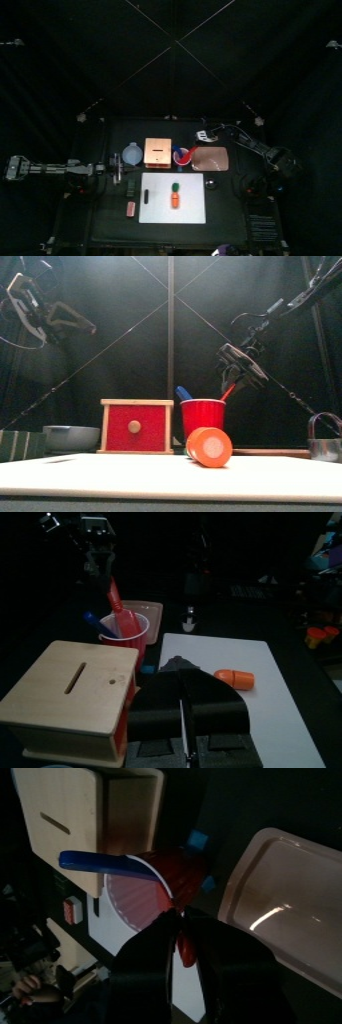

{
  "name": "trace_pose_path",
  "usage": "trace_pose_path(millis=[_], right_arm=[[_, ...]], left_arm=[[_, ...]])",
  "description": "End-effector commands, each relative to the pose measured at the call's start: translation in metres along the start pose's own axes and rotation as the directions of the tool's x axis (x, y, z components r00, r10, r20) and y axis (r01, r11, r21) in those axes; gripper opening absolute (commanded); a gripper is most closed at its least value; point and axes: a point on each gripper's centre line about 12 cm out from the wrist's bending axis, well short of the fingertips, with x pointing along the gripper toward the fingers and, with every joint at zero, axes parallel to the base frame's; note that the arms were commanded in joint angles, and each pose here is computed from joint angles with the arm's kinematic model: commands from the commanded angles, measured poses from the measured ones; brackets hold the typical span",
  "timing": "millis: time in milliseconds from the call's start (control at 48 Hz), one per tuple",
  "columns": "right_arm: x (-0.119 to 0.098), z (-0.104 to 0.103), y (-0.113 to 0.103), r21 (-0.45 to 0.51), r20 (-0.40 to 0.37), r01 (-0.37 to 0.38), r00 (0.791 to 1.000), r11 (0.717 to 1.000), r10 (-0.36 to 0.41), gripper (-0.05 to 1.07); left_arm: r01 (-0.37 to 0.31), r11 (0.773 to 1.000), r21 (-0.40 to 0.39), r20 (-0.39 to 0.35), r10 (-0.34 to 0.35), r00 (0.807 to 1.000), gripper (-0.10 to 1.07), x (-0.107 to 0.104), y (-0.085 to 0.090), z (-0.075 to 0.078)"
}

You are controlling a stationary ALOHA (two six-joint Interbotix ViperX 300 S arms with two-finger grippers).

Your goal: Grab knife with other hand

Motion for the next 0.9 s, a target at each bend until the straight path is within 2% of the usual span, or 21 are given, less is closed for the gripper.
trace_pose_path(millis=[0,312,521,688,875], right_arm=[[-0.013,0.002,0.01,-0.03,0.032,-0.021,0.999,0.999,0.022,0.46],[-0.014,-0.001,0.015,-0.049,0.029,-0.02,0.999,0.999,0.022,0.44],[-0.042,-0.012,0.025,-0.101,0.062,-0.041,0.997,0.994,0.047,0.44],[-0.072,-0.027,0.033,-0.137,0.118,-0.072,0.989,0.988,0.089,0.44],[-0.1,-0.048,0.029,-0.176,0.193,-0.09,0.973,0.98,0.124,0.44]], left_arm=[[-0.002,1.0,-0.002,0.012,0.002,1.0,0.0,0.001,0.0,0.004],[-0.014,1.0,-0.009,0.008,0.014,1.0,0.0,0.001,0.003,0.003],[-0.017,1.0,-0.009,0.013,0.017,1.0,0.0,0.001,0.003,0.005],[-0.017,1.0,-0.009,0.011,0.017,1.0,0.0,0.001,0.003,0.005],[-0.026,1.0,-0.009,0.011,0.026,1.0,0.0,0.001,0.005,0.005]])
